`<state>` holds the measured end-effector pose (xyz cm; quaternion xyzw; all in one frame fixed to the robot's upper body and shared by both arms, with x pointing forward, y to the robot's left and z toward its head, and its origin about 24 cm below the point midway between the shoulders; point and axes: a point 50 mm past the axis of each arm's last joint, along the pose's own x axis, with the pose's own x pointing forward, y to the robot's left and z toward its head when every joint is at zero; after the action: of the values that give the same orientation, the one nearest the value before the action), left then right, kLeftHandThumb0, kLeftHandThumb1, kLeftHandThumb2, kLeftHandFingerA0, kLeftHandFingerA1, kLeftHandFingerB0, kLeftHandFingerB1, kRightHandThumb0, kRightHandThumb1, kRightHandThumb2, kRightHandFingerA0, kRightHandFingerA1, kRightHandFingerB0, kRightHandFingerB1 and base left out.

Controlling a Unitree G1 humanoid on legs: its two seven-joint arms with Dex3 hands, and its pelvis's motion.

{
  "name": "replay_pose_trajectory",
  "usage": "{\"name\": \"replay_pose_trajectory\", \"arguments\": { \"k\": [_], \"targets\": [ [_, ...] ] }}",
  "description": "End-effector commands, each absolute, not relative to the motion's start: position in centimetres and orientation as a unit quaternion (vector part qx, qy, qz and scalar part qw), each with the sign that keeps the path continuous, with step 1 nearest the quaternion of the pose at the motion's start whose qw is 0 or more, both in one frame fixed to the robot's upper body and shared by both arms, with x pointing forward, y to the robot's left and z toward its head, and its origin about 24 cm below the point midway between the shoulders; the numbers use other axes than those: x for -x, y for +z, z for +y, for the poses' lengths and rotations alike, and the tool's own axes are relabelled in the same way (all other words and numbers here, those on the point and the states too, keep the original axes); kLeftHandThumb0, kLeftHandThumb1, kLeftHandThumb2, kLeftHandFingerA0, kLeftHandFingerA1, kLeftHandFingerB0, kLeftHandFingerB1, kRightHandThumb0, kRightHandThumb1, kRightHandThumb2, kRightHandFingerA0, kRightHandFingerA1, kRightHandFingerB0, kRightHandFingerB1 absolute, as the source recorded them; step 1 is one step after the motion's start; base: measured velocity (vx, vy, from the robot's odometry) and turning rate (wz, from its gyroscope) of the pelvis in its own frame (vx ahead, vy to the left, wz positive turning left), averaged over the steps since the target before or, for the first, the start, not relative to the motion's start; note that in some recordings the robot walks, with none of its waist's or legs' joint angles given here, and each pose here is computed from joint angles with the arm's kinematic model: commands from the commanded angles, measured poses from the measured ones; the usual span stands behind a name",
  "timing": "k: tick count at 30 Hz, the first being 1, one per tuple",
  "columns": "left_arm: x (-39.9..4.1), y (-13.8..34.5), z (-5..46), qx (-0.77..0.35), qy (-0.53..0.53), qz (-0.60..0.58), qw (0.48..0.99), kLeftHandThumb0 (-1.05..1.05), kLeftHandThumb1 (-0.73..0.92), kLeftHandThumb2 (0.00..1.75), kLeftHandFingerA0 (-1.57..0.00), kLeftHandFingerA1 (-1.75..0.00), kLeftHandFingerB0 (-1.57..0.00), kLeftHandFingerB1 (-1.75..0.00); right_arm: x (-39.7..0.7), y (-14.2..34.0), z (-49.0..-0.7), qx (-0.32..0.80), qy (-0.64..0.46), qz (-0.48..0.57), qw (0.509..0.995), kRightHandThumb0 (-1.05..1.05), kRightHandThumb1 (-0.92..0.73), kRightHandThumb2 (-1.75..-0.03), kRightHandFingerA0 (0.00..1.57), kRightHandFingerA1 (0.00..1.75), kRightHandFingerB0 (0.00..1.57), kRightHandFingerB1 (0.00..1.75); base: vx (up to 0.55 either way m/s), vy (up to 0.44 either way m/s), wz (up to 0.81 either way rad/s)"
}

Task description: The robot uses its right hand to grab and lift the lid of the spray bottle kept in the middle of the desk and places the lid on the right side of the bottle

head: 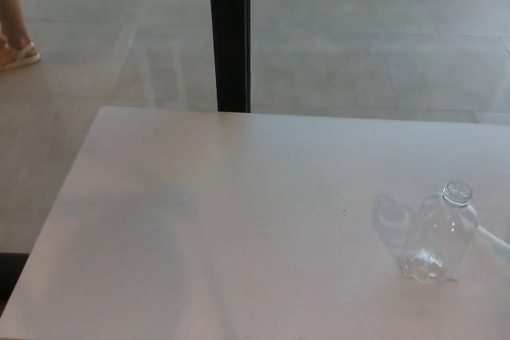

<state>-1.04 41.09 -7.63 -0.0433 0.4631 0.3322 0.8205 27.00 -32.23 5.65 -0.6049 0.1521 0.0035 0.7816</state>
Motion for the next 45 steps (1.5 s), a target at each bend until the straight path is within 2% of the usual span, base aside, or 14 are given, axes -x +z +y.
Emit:
{"name": "replay_pose_trajectory", "arguments": {
  "k": [1, 5, 6, 7, 14, 15, 16, 17, 18, 23, 27, 33, 41, 45],
  "targets": [
    [1.2, -7.3, 41.4, 0.053, 0.346, 0.455, 0.819, -0.89, 0.92, 0.68, -0.59, -0.53, -0.43, -0.41, -26.8, 6.1, -32.7, 0.604, 0.027, 0.159, 0.780, -0.89, -0.60, -0.92, 0.00, 0.10, 0.12, 0.24, 0.00, 0.000, 0.00],
    [1.1, -7.3, 41.5, 0.048, 0.344, 0.456, 0.820, -0.88, 0.92, 0.69, -0.57, -0.51, -0.44, -0.41, -26.7, 7.2, -33.3, 0.594, 0.037, 0.165, 0.786, -0.94, -0.59, -0.95, 0.00, 0.08, 0.12, 0.14, 0.00, 0.000, 0.00],
    [1.1, -7.3, 41.5, 0.046, 0.343, 0.455, 0.821, -0.89, 0.92, 0.69, -0.56, -0.51, -0.43, -0.41, -26.6, 7.4, -33.5, 0.592, 0.036, 0.169, 0.787, -0.82, -0.65, -0.69, 0.00, 0.00, 0.00, 0.26, 0.00, 0.000, 0.00],
    [1.1, -7.3, 41.4, 0.048, 0.342, 0.454, 0.822, -0.90, 0.92, 0.69, -0.57, -0.53, -0.43, -0.41, -26.5, 7.8, -33.9, 0.592, 0.033, 0.172, 0.787, -1.01, -0.60, -0.96, 0.00, 0.04, 0.10, 0.04, 0.00, 0.000, 0.00],
    [1.5, -7.2, 41.5, 0.042, 0.342, 0.457, 0.820, -0.90, 0.92, 0.71, -0.54, -0.50, -0.41, -0.41, -25.5, 11.5, -36.1, 0.577, 0.006, 0.182, 0.796, -1.01, -0.52, -0.90, 0.00, 0.00, 0.00, 0.05, 0.00, 0.000, 0.00],
    [1.4, -7.2, 41.5, 0.043, 0.342, 0.456, 0.821, -0.87, 0.72, 1.14, -0.49, -0.60, -0.34, -0.52, -25.1, 12.7, -36.7, 0.577, -0.007, 0.172, 0.799, -1.05, -0.57, -0.95, 0.00, 0.00, 0.00, 0.00, 0.00, 0.000, 0.00],
    [1.4, -7.2, 41.5, 0.043, 0.342, 0.455, 0.821, -0.87, 0.72, 1.14, -0.49, -0.60, -0.34, -0.52, -24.9, 13.2, -37.0, 0.577, -0.012, 0.167, 0.800, -1.05, -0.57, -0.95, 0.00, 0.00, 0.00, 0.00, 0.00, 0.000, 0.00],
    [1.4, -7.2, 41.5, 0.041, 0.341, 0.456, 0.821, -0.91, 0.92, 0.68, -0.55, -0.50, -0.42, -0.41, -24.6, 13.8, -37.3, 0.575, -0.019, 0.166, 0.801, -1.05, -0.76, -0.65, 0.00, 0.00, 0.00, 0.00, 0.00, 0.000, 0.00],
    [1.4, -7.1, 41.6, 0.040, 0.341, 0.457, 0.821, -0.91, 0.92, 0.68, -0.56, -0.50, -0.42, -0.40, -24.3, 14.4, -37.7, 0.567, -0.028, 0.163, 0.807, -1.03, -0.59, -0.99, 0.00, 0.00, 0.00, 0.00, 0.00, 0.000, 0.00],
    [1.1, -7.2, 41.5, 0.037, 0.336, 0.458, 0.822, -0.92, 0.92, 0.68, -0.59, -0.52, -0.45, -0.41, -19.8, 17.2, -42.5, 0.489, -0.198, 0.100, 0.844, -1.05, -0.60, -1.08, 0.00, 0.09, 0.00, 0.02, 0.00, 0.000, 0.00],
    [1.0, -7.3, 41.5, 0.035, 0.335, 0.458, 0.823, -0.92, 0.92, 0.69, -0.58, -0.52, -0.42, -0.41, -15.0, 13.8, -46.7, 0.317, -0.353, 0.110, 0.874, -0.99, -0.64, -0.99, 0.00, 0.04, 0.13, 0.17, 0.00, 0.000, 0.00],
    [0.7, -7.3, 41.4, 0.038, 0.333, 0.454, 0.825, -0.93, 0.92, 0.69, -0.57, -0.51, -0.42, -0.40, -10.8, 7.3, -48.2, 0.172, -0.479, 0.157, 0.847, -0.80, -0.59, -0.94, 0.02, 0.16, 0.05, 0.30, 0.00, 0.000, 0.00],
    [0.5, -7.0, 41.7, 0.037, 0.331, 0.453, 0.827, -0.93, 0.92, 0.68, -0.57, -0.52, -0.41, -0.40, -8.8, 0.6, -46.7, 0.008, -0.538, 0.227, 0.812, -0.76, -0.54, -0.87, 0.00, 0.13, 0.03, 0.25, 0.00, 0.000, 0.00],
    [0.2, -7.1, 41.7, 0.046, 0.340, 0.449, 0.825, -0.96, 0.90, 0.67, -0.59, -0.51, -0.43, -0.40, -8.4, -0.8, -46.1, -0.051, -0.527, 0.219, 0.820, -0.62, -0.52, -0.91, 0.00, 0.32, 0.00, 0.29, 0.00, 0.000, 0.00]
  ]
}}
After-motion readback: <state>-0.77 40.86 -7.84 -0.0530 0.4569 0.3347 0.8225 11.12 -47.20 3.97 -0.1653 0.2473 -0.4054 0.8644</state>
